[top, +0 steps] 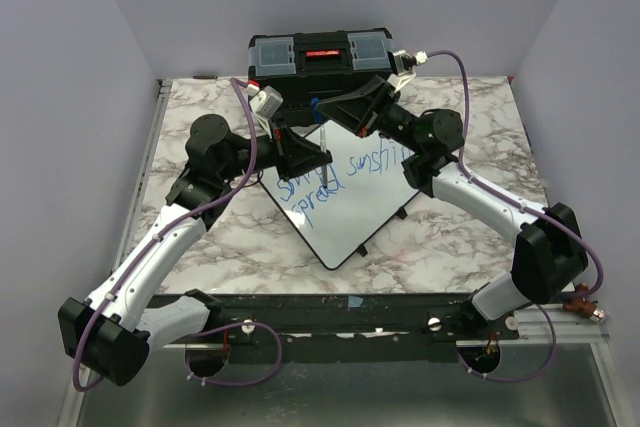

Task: Write a sentence on the whiteboard
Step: Insert the whiteboard marker without the cap into the pen cap.

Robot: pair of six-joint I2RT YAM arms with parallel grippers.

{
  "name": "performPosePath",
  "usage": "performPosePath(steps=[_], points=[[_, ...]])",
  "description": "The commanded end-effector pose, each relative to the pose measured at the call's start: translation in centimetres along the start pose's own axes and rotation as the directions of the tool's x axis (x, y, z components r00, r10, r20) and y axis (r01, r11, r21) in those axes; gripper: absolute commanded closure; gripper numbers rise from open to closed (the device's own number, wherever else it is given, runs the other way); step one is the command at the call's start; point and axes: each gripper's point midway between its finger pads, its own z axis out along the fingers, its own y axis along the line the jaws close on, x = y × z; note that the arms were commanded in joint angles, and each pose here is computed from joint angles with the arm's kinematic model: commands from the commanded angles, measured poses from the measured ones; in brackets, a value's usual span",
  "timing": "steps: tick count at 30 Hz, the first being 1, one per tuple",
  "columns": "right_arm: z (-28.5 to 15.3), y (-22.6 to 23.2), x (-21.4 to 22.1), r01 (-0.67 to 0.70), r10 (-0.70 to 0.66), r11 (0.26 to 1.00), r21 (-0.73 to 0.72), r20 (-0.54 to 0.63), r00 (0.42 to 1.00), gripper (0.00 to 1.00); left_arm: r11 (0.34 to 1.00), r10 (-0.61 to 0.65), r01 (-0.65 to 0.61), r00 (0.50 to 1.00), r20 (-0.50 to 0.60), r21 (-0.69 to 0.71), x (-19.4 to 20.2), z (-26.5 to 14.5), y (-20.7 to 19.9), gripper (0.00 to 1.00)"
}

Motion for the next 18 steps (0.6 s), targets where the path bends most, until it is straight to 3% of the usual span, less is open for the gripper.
performPosePath(steps=[1, 18], points=[[-0.36, -0.25, 0.44, 0.001, -0.002, 1.0, -0.014, -0.012, 1.0, 0.99, 0.999, 0.051, -0.051, 0.998, 0.037, -0.012, -1.5, -0.09, -0.64, 1.0], [-0.14, -0.55, 0.38, -0.011, 0.011, 1.0, -0.013, -0.007, 1.0, 0.99, 0.998, 0.055, -0.053, 0.998, 0.037, -0.034, -1.09, -0.63, -0.64, 1.0]])
